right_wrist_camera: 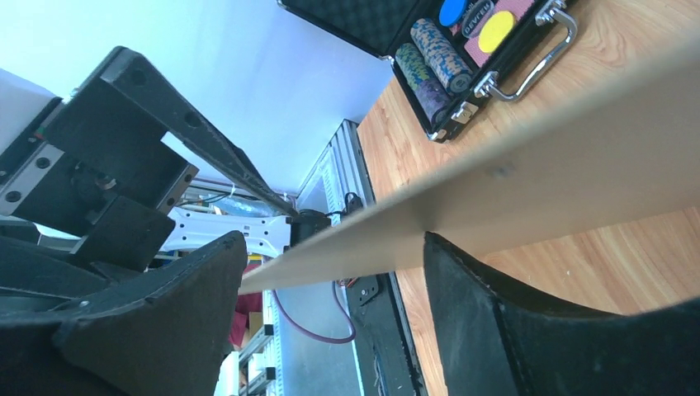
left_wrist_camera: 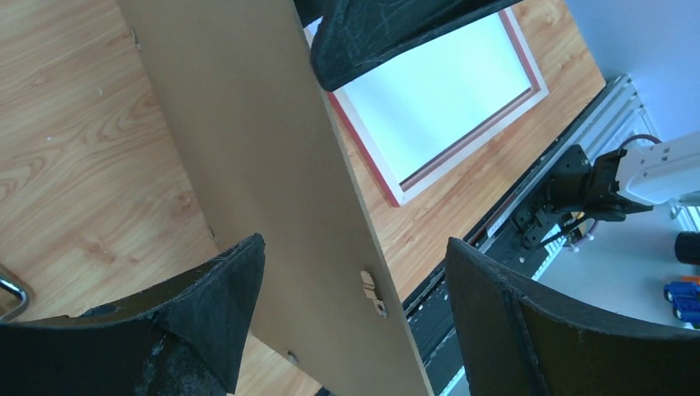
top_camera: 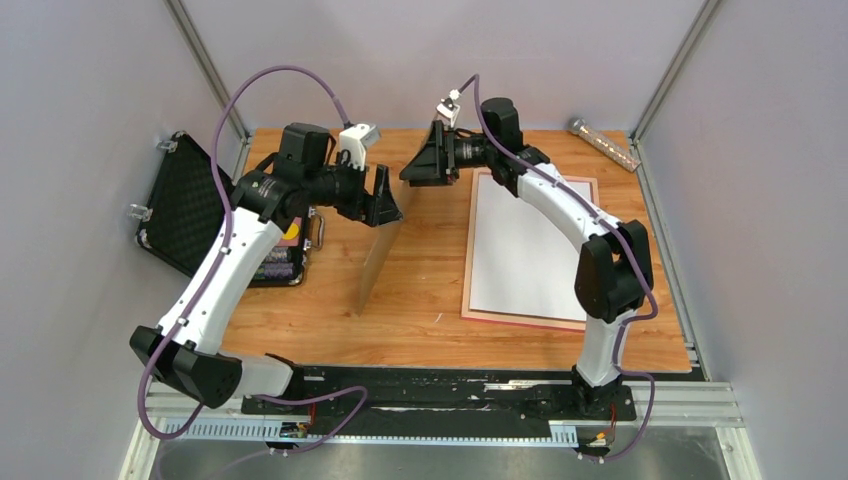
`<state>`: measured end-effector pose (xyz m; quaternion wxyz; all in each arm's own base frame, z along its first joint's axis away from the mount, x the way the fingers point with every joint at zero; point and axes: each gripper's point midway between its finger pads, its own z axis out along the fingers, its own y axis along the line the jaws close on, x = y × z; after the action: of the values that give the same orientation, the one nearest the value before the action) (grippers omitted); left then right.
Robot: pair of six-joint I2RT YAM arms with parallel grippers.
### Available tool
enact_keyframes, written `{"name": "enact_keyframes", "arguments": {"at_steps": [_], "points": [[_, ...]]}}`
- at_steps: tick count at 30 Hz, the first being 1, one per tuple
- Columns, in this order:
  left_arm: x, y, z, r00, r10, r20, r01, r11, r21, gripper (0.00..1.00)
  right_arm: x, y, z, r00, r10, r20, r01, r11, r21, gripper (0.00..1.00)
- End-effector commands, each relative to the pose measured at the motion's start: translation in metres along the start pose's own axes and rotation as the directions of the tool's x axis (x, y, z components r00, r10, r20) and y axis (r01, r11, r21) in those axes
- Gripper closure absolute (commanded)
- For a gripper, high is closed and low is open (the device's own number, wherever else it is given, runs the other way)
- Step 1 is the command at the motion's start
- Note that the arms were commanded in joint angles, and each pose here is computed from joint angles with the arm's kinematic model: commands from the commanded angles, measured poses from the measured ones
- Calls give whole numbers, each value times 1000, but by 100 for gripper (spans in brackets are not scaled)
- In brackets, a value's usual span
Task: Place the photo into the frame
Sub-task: Turn over the photo frame item at the center of the board.
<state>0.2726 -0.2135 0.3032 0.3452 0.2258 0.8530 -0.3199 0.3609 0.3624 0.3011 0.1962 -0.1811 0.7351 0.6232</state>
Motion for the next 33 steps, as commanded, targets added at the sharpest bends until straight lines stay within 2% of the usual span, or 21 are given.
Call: {"name": "enact_keyframes", "arguments": {"at_steps": [1, 14, 25, 33], "points": [[-10, -18, -9, 998, 28, 59, -32, 997, 70, 12, -4, 16, -4, 999, -17, 40, 17, 1000, -1, 22], [-9, -10, -15, 995, 69, 77, -70, 997, 12, 7, 11, -5, -13, 996, 4, 93, -14, 994, 109, 22], [-17, 10, -26, 990, 103, 96, -90, 987, -130, 5, 26, -15, -29, 989, -49, 137, 22, 981, 194, 23], [-21, 32, -25, 988, 128, 81, -105, 965, -239, 5, 35, -42, -59, 980, -46, 192, -9, 962, 272, 25]]}}
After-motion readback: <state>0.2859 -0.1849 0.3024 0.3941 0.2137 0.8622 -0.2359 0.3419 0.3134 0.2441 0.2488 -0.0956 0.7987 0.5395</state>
